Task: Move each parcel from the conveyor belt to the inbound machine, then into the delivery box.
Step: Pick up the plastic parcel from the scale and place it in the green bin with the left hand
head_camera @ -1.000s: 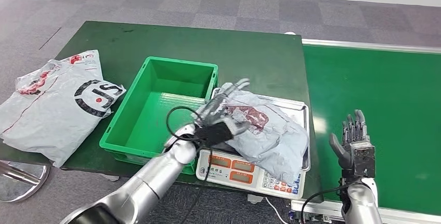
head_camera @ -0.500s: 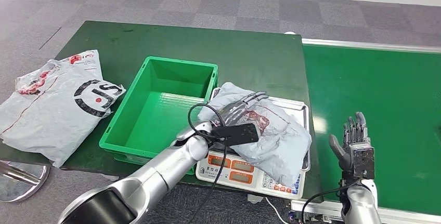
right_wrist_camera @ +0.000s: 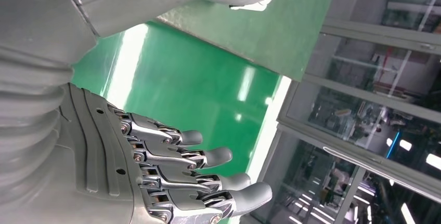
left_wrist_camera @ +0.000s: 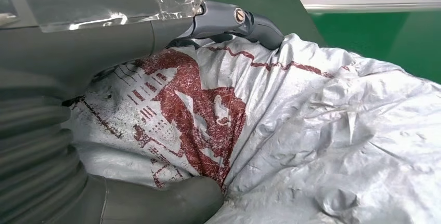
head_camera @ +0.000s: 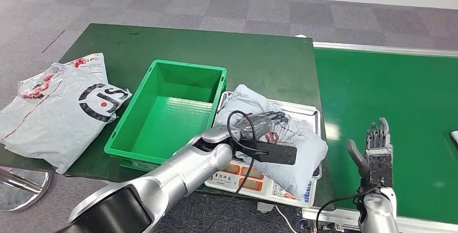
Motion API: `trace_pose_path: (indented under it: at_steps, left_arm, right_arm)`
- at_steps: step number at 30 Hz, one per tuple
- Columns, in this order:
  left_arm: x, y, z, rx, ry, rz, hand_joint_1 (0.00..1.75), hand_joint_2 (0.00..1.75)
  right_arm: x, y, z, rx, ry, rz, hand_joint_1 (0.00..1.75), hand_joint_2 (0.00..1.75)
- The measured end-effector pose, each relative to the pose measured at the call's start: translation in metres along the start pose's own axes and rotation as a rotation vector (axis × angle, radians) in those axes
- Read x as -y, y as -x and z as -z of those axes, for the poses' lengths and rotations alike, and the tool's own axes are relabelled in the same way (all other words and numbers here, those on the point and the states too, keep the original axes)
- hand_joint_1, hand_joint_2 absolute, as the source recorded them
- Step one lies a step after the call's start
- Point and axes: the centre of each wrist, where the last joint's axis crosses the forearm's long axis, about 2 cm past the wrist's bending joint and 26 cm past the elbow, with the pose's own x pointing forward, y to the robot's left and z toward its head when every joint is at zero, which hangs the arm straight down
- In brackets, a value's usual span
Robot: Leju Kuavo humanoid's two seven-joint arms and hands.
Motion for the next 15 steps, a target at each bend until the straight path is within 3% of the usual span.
trace_pose_path:
  at_steps: [4,8,15]
  left_arm:
    - [-0.0007,0.0004,0.0002,-0.004,0.006,0.013,0.00,1.75]
    - [-0.0004,0.0007,0.0003,-0.006,0.011,0.021,1.75,1.75]
    - [0.0042,0.0027,0.0001,0.026,-0.006,0.059,1.75,1.75]
  right_arm:
    - [0.0004,0.0002,-0.0002,-0.001,0.004,0.000,0.00,1.75]
    - [0.0004,0.0002,-0.0002,-0.001,0.004,-0.001,0.00,1.75]
    - [0.0011,0.0007,-0.0010,-0.004,0.003,-0.003,0.00,1.75]
